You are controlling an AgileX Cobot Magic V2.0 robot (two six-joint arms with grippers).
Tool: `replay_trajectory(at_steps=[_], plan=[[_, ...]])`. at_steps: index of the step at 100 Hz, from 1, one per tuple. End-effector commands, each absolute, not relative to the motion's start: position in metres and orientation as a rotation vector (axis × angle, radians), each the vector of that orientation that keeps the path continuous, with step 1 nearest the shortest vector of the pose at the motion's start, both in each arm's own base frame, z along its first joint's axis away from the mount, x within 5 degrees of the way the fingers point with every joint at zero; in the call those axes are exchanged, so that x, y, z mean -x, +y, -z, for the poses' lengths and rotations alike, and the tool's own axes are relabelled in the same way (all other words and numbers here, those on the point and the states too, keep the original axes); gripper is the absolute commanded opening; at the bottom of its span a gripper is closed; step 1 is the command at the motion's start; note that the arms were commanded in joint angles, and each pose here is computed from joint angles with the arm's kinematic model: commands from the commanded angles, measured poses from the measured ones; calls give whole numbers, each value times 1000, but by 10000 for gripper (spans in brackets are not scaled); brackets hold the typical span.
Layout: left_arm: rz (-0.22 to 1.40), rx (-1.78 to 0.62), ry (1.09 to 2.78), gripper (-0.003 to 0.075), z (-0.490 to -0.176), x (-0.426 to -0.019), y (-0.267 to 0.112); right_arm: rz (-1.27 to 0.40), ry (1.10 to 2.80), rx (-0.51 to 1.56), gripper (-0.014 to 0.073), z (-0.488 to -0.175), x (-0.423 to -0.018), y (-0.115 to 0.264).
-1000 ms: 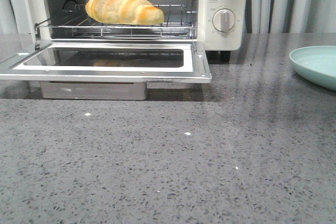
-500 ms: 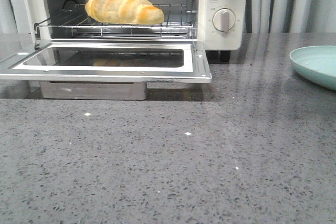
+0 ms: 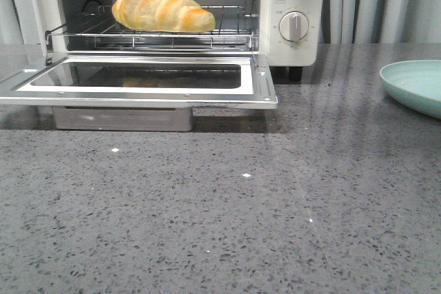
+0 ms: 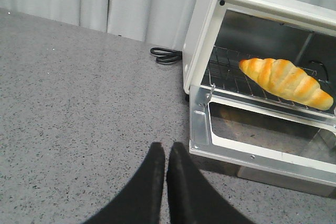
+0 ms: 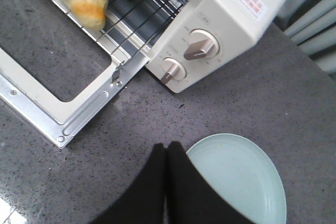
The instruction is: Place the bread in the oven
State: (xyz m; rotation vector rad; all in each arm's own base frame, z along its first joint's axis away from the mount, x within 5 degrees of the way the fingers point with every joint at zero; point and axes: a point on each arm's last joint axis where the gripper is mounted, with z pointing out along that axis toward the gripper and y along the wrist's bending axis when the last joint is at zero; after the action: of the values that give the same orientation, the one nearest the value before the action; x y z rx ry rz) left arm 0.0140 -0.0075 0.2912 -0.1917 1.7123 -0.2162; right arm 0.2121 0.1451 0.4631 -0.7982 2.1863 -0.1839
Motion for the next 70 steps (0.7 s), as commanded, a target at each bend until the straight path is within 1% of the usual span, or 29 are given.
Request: replay_trajectory(at_steps=[1,11,23,50,70], plan=[[235,190,1584,-21,-305,-7,-8,202,2151,679,-53,-484,-199,117],[235,190,1584,-21,-305,-7,-8,210,2140,615,-53,-487,-197,102],[235,190,1584,-21,-305,-7,-8,236,2173,550,-53,-476,-195,83],[235,190,1584,-21,-305,-7,-8,160,2132,430,-53,-431,-181,51],[235,190,1584,-21,-305,-7,-8,130,2184,269,-53,-388,-168,24]])
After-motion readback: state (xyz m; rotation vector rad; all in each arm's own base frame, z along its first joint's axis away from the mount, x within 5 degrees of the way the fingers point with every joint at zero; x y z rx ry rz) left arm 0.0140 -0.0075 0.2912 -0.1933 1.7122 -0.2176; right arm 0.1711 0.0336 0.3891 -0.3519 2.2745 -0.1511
